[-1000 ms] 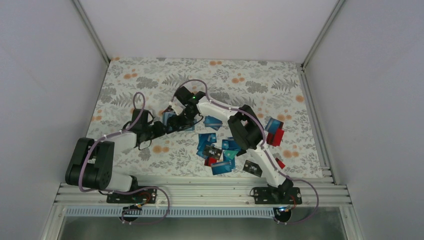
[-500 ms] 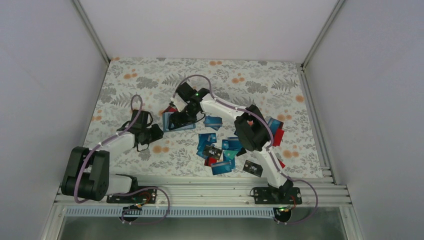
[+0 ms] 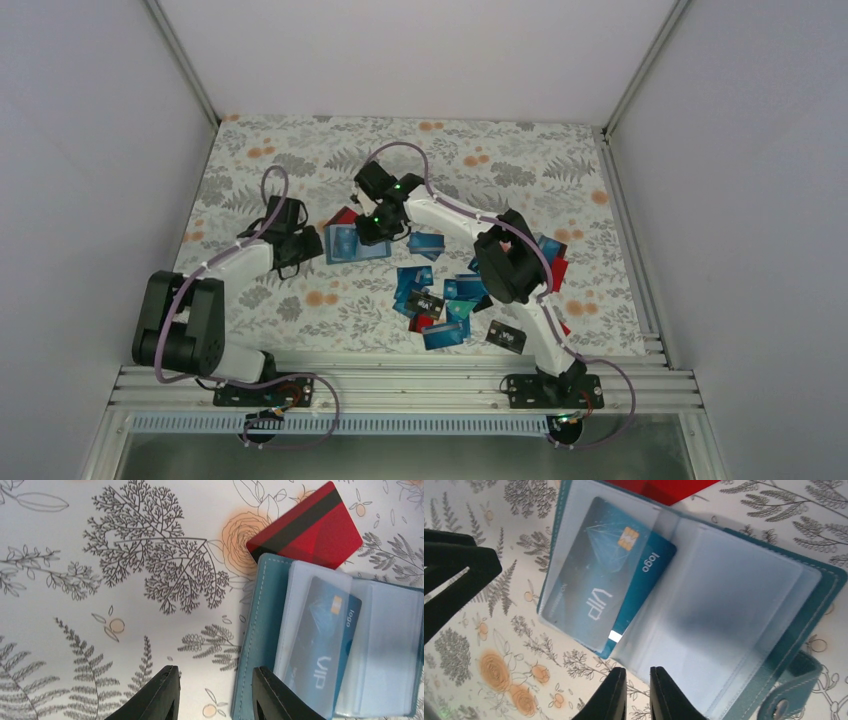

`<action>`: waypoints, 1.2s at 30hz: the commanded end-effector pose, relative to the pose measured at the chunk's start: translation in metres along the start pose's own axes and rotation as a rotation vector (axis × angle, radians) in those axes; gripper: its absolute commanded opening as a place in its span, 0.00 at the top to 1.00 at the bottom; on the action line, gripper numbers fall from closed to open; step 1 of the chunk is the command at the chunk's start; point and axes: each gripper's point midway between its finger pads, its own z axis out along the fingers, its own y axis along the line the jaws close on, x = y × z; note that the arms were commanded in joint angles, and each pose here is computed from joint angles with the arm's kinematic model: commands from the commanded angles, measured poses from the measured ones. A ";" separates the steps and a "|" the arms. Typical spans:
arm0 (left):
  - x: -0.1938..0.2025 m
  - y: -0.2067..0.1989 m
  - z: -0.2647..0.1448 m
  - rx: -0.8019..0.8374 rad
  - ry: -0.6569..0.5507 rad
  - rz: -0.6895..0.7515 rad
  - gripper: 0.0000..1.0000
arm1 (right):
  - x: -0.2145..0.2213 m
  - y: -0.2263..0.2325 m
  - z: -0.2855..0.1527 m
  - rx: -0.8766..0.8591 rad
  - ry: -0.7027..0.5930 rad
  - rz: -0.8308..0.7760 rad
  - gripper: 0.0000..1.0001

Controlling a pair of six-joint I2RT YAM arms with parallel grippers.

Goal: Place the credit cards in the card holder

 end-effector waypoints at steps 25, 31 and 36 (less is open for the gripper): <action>-0.009 0.005 0.047 -0.032 0.078 0.087 0.67 | -0.015 -0.015 0.045 0.080 -0.012 0.027 0.96; -0.002 0.006 0.054 -0.025 0.104 0.092 0.67 | -0.006 -0.024 0.060 0.127 0.024 0.026 0.96; 0.008 0.007 0.062 -0.014 0.137 0.092 0.67 | 0.000 -0.030 0.068 0.176 0.040 0.023 0.96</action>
